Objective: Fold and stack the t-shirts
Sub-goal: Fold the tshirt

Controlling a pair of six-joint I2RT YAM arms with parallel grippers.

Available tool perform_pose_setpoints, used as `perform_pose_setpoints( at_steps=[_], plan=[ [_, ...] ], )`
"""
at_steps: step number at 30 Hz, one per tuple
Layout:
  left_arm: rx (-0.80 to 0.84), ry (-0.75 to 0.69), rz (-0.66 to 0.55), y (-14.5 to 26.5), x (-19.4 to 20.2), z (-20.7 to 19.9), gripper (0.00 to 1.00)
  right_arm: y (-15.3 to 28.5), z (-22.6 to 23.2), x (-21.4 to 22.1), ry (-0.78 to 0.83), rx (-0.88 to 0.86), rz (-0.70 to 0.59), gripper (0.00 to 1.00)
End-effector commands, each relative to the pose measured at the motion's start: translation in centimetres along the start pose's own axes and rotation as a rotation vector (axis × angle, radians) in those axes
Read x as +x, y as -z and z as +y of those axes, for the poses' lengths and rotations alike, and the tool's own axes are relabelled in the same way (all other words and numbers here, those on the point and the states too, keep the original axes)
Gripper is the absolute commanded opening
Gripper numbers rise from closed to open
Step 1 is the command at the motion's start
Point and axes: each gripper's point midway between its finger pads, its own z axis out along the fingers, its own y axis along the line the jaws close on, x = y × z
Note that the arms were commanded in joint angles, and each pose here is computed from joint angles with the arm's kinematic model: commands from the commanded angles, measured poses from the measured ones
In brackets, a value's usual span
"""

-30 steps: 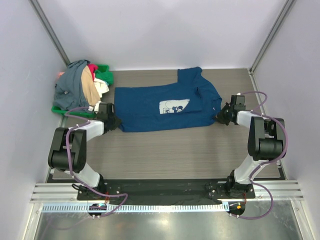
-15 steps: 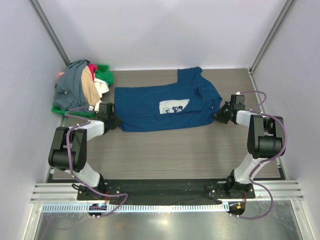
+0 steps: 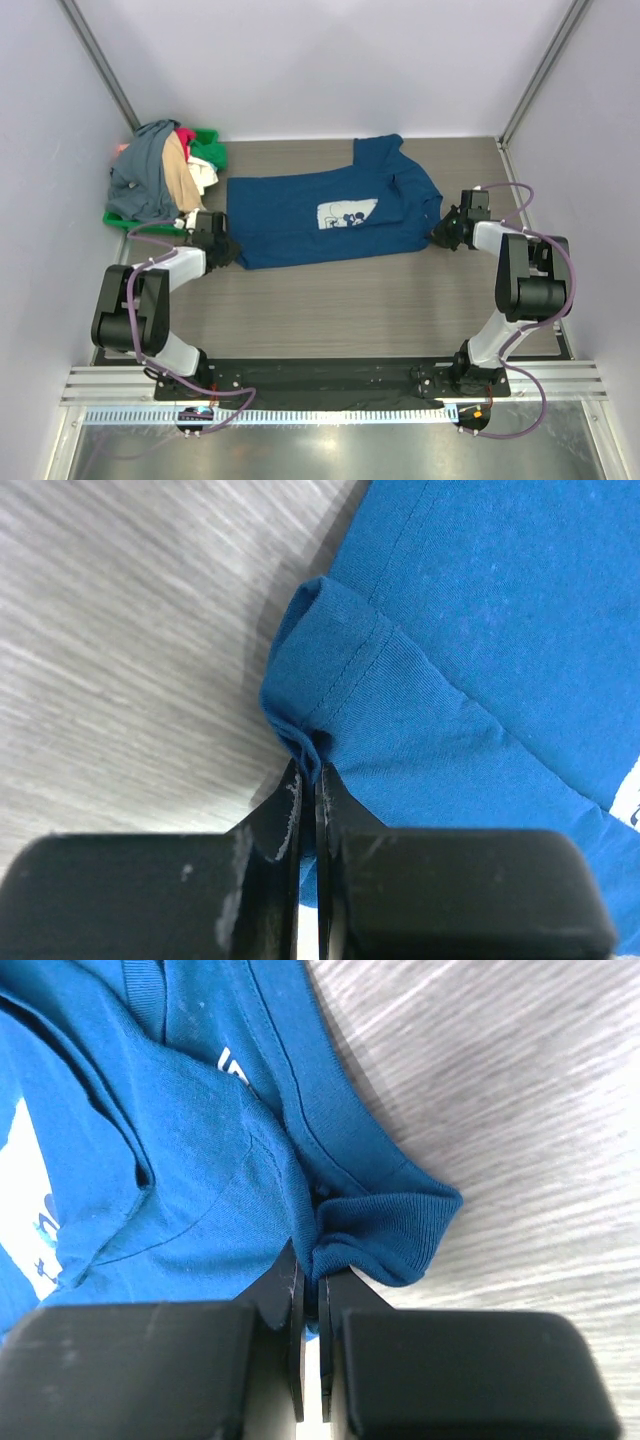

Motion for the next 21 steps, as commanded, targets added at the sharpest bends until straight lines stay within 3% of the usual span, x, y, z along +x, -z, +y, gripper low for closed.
perform_pose_setpoints(
  at_steps=[1, 21],
  plan=[
    [-0.089, -0.018, 0.031, 0.7, 1.5, 2.6, 0.0, 0.9, -2.2, 1.5, -0.001, 0.093, 0.032, 0.01],
    [-0.096, -0.019, 0.037, 2.1, 2.0, 3.4, 0.0, 2.3, -3.2, 2.6, -0.03, 0.136, 0.046, 0.01]
  ],
)
